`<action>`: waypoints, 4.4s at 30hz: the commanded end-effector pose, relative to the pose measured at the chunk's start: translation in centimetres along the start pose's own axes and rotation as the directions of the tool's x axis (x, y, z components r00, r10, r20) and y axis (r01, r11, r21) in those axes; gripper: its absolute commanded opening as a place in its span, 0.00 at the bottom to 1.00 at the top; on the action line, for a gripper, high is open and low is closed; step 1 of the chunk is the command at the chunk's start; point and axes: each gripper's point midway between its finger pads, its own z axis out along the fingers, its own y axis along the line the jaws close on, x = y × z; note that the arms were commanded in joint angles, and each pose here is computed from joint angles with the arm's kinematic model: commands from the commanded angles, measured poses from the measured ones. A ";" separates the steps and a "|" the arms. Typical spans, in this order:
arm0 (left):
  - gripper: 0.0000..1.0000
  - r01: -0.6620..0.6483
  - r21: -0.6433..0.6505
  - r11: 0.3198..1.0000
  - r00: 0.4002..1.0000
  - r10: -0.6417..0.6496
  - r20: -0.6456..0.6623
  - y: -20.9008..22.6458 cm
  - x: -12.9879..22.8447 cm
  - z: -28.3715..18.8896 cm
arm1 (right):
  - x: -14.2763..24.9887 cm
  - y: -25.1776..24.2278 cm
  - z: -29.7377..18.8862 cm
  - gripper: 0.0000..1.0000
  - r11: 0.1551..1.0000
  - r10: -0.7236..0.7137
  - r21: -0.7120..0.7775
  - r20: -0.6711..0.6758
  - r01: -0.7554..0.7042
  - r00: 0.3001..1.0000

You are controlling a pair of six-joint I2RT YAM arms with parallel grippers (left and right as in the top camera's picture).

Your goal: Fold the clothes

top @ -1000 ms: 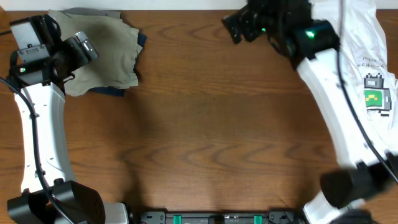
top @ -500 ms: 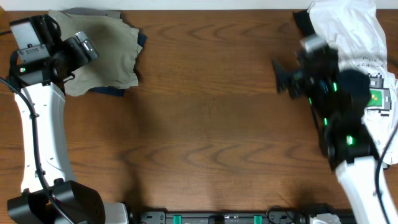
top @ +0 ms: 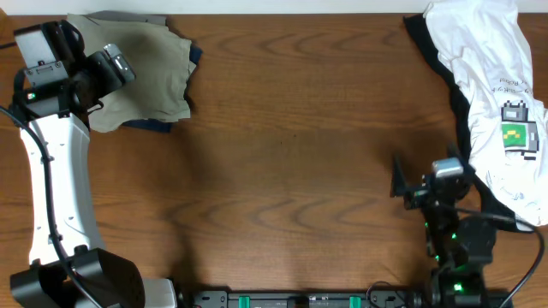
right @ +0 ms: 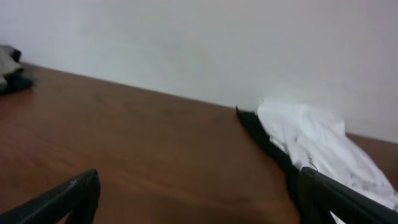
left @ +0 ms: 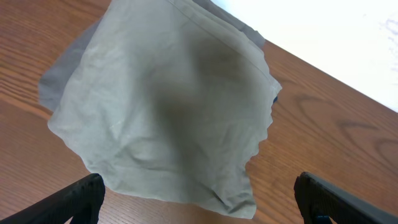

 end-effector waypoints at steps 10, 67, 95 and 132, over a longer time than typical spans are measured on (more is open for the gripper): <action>0.98 0.010 -0.001 1.000 1.000 -0.010 0.011 0.0 -0.5 -0.2 | 3.9 -0.3 -1.6 0.99 0.999 0.024 0.050 -0.043 -0.022 0.999; 0.98 -0.195 0.132 0.972 0.923 0.137 0.360 -5.8 3.0 -18.3 | 3.5 -0.1 -2.6 0.99 0.999 0.020 0.049 -0.017 -0.020 1.000; 0.98 -0.280 0.255 0.926 0.731 0.034 0.681 -1.4 18.0 -11.1 | 3.5 -0.1 -2.6 0.99 0.999 0.020 0.049 -0.017 -0.020 1.000; 0.98 -0.254 0.221 0.942 0.817 0.087 0.569 0.6 22.8 -6.0 | 3.5 -0.1 -2.6 0.99 0.999 0.020 0.049 -0.017 -0.020 1.000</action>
